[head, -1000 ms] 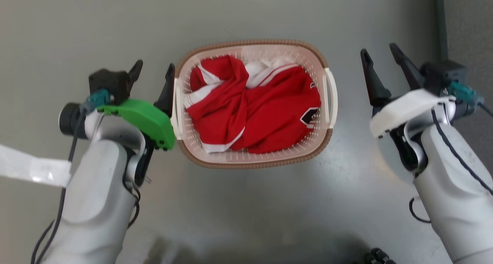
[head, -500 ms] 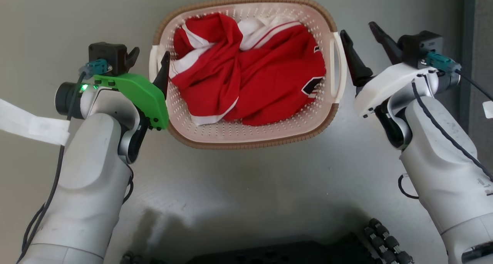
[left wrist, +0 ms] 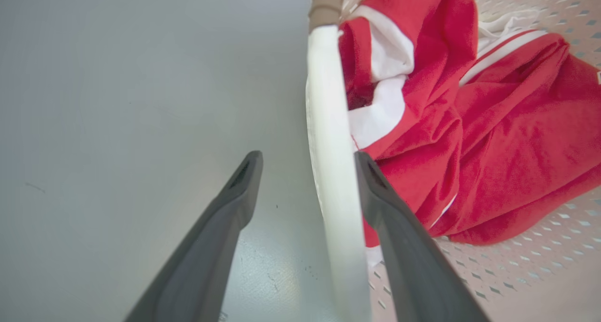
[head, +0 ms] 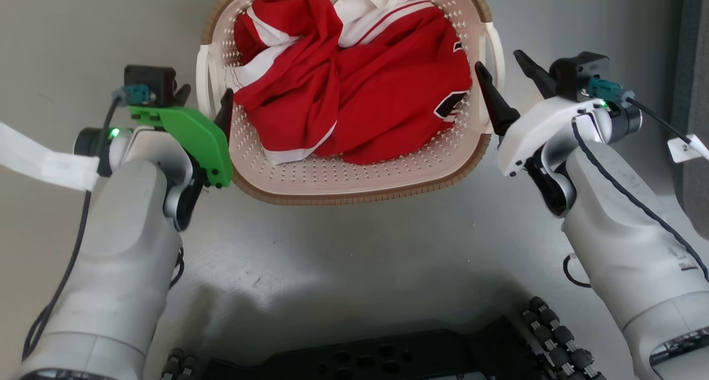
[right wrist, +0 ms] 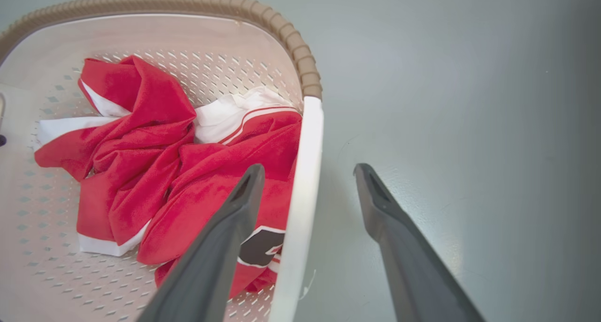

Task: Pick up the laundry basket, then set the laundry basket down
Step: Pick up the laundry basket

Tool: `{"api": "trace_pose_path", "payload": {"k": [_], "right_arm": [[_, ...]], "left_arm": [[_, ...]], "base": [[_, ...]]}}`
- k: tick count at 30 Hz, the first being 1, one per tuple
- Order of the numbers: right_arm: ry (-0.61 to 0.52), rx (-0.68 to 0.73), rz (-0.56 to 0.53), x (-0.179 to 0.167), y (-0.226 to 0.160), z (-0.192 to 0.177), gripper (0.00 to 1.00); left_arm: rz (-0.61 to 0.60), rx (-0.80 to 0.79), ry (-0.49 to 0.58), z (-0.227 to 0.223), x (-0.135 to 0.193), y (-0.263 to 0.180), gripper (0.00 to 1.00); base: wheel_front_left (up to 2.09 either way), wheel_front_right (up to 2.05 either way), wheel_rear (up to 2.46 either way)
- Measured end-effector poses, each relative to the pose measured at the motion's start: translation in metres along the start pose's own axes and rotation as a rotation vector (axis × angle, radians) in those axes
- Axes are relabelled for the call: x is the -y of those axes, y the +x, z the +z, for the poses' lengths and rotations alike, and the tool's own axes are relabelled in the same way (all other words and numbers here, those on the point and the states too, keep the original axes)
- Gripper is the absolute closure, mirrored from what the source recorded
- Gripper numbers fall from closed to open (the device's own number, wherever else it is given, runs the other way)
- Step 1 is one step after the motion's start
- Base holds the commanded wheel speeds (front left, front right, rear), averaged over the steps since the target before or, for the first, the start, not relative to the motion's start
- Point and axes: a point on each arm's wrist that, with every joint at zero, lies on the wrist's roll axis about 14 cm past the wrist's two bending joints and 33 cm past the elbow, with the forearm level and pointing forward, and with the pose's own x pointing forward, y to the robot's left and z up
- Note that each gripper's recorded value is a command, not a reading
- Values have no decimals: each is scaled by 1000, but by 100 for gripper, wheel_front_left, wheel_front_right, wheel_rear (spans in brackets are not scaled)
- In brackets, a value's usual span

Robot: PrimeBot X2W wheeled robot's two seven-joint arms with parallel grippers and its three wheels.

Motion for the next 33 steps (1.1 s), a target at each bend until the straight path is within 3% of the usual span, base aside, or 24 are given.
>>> {"api": "trace_pose_path", "payload": {"k": [7,8,9,10,33], "right_arm": [[14,-49,14,-5,9,-12,0],[15,-62,12,-4,9,-15,0],[18,-68,11,-3,9,-17,53],[25,-80,8,-3,9,-19,100],[34,-100,46,-21,7,-7,100]], "left_arm": [[10,2,-23,5,-6,10,0],[12,-1,-33,4,-6,10,12],[16,-8,-55,2,-7,10,100],[16,-22,-76,-2,-7,10,100],[21,-93,-118,-3,2,1,100]], "base": [[0,0,0],[0,0,0],[0,0,0],[0,0,0],[0,0,0]]}}
